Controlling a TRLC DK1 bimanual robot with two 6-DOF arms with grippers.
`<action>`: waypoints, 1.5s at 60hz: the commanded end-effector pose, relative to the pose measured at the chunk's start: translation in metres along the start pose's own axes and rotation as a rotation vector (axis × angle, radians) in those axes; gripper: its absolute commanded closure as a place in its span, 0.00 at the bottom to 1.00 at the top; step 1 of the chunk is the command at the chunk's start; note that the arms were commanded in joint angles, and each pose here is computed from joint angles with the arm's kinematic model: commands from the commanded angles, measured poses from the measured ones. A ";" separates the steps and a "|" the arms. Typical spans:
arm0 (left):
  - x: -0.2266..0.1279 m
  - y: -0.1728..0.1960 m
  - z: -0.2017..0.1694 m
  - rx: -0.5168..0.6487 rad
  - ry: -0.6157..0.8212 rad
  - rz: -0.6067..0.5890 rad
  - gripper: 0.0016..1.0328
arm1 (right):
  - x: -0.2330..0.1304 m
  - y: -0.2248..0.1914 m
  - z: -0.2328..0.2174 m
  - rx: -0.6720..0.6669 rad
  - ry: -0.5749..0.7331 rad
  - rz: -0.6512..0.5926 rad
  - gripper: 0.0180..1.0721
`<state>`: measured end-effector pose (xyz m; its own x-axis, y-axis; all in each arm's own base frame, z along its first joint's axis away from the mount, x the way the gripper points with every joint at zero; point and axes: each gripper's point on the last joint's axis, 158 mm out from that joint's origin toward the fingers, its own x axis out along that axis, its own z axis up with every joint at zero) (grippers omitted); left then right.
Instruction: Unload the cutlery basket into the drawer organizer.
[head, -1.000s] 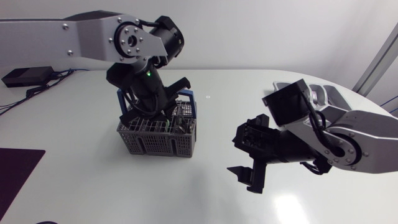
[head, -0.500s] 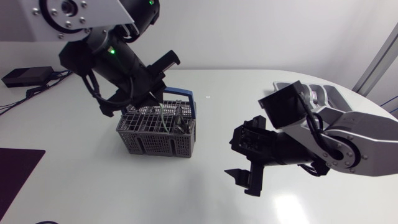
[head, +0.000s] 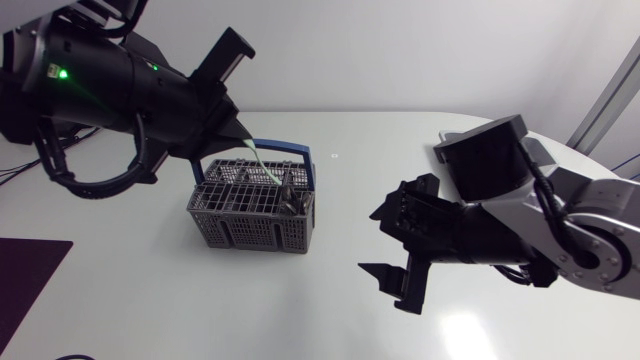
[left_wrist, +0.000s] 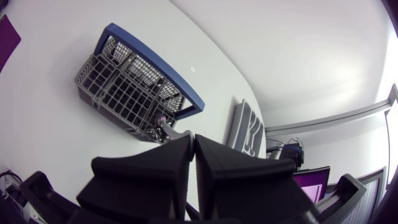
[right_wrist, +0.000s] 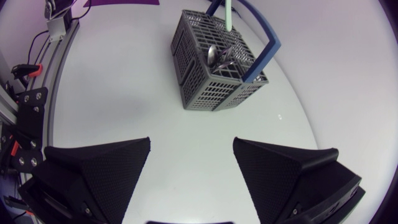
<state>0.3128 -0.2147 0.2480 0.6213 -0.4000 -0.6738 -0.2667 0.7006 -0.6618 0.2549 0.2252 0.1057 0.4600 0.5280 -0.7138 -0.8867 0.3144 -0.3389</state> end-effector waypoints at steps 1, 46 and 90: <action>0.005 0.005 -0.006 -0.019 0.036 -0.009 0.94 | -0.011 -0.006 0.019 0.029 -0.048 -0.025 0.09; 0.052 -0.033 -0.055 -0.215 0.390 -0.122 0.94 | -0.016 -0.039 0.095 0.060 -0.250 -0.214 0.48; 0.054 -0.041 -0.055 -0.246 0.419 -0.136 0.94 | 0.008 -0.058 0.094 0.121 -0.233 -0.243 0.83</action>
<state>0.3113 -0.2968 0.2085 0.3136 -0.7007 -0.6408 -0.3857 0.5227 -0.7603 0.3061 0.2854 0.1738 0.6518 0.5978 -0.4667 -0.7582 0.4985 -0.4203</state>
